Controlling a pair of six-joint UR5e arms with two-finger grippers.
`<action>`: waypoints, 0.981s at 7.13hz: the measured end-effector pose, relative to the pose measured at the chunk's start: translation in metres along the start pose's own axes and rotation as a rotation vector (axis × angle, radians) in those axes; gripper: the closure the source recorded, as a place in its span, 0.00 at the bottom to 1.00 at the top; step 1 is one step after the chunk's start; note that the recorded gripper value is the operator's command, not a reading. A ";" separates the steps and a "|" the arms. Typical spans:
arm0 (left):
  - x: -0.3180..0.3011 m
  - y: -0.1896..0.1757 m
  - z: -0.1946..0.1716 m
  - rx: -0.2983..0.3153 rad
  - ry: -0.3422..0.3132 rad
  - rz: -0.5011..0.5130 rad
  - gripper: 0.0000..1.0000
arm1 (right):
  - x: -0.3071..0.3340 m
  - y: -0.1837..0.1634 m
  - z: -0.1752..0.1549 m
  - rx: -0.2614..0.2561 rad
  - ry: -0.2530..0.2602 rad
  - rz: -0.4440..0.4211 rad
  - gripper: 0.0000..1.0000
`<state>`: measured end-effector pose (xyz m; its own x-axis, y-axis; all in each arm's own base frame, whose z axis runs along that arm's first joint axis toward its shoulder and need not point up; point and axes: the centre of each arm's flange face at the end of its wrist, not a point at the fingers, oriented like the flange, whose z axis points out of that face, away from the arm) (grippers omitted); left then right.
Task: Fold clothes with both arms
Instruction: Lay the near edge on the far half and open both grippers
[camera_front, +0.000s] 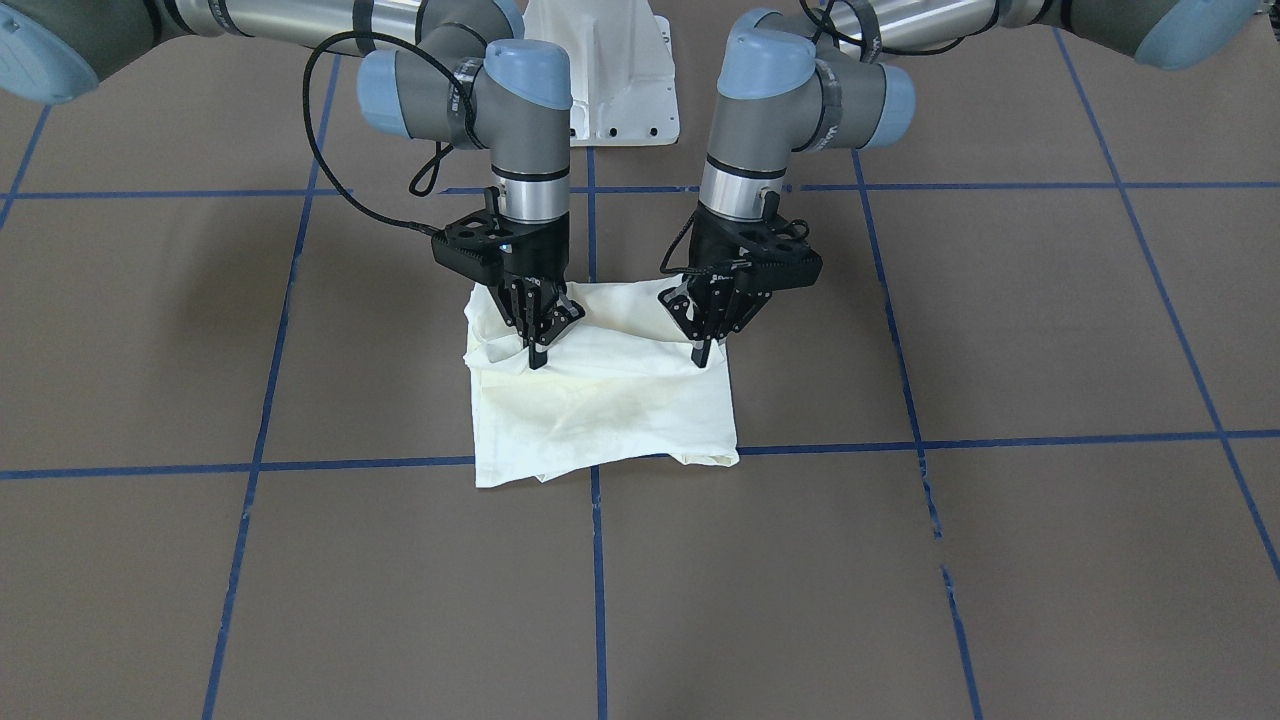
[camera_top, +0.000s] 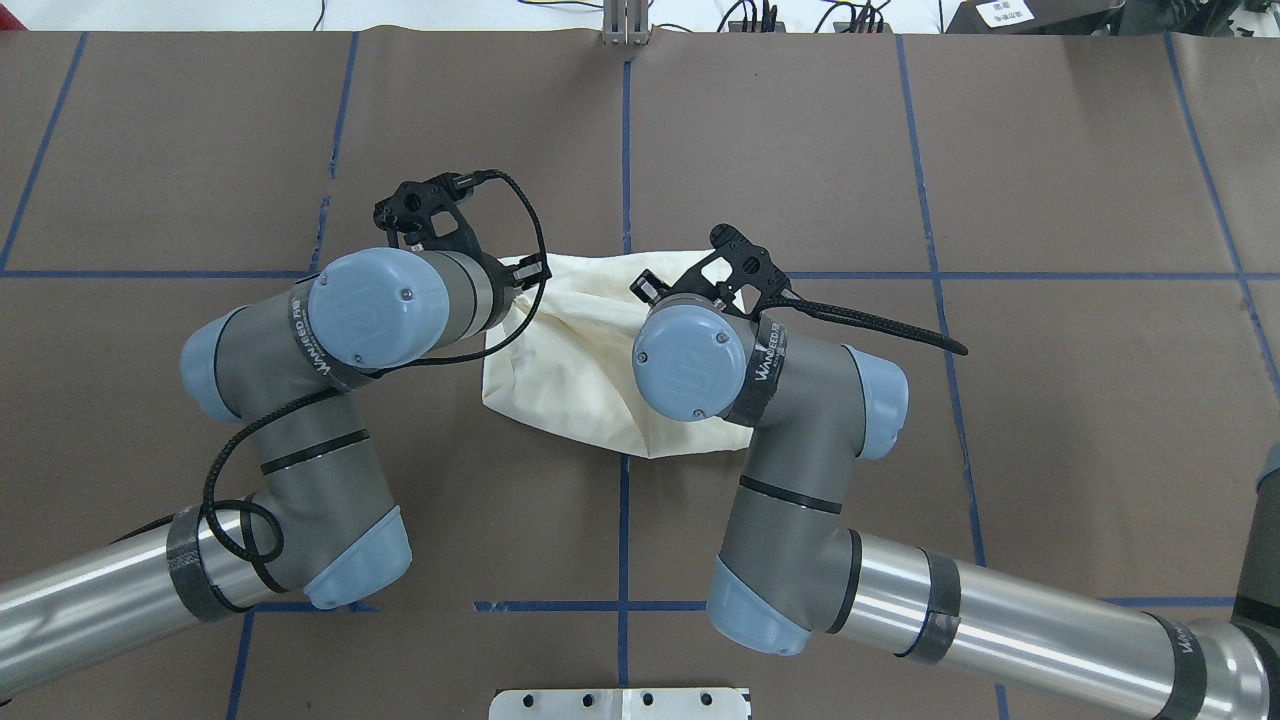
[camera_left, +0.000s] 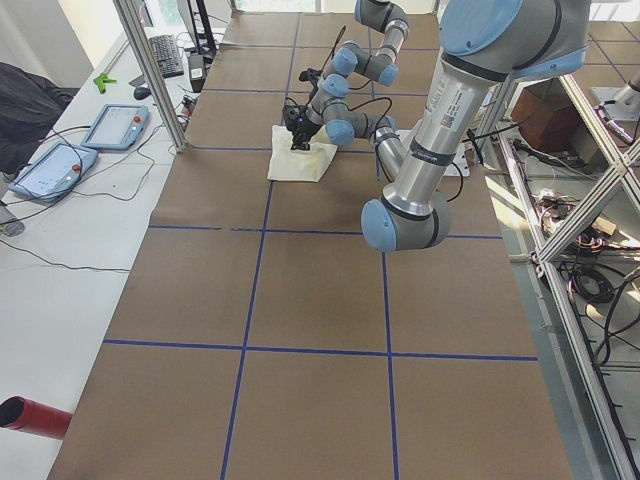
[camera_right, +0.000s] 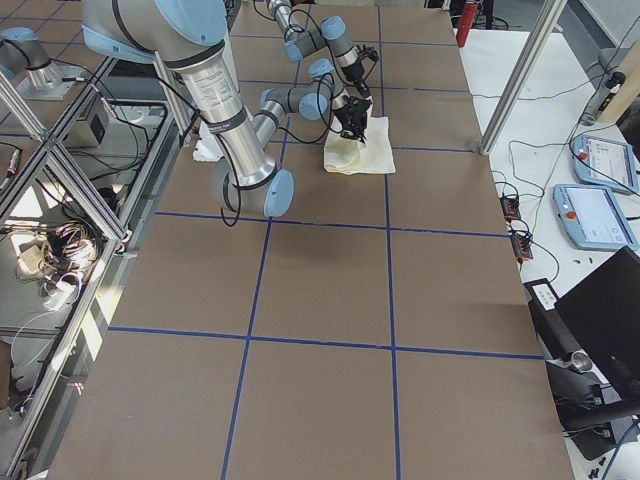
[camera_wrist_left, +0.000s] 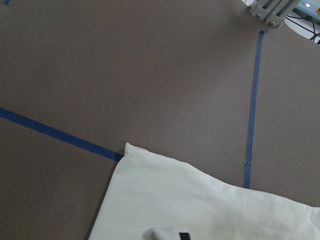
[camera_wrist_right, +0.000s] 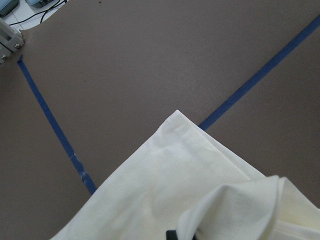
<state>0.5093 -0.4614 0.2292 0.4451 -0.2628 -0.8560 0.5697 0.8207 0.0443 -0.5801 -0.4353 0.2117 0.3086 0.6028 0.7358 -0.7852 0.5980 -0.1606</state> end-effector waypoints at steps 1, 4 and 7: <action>0.000 -0.001 0.011 0.002 -0.008 0.007 1.00 | -0.006 -0.002 0.009 0.003 0.005 -0.003 1.00; -0.002 0.001 0.037 0.003 -0.007 0.023 1.00 | -0.013 -0.011 0.032 0.003 0.004 -0.036 0.70; -0.002 0.001 0.039 0.001 -0.003 0.050 0.00 | -0.029 -0.020 0.049 0.015 0.029 -0.061 0.00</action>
<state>0.5359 -0.4798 0.2513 0.4752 -0.2230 -0.8511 0.5476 0.8321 0.0877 -0.5997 -0.4908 0.2255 0.3714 0.5809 0.7243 -0.7724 0.6262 -0.1062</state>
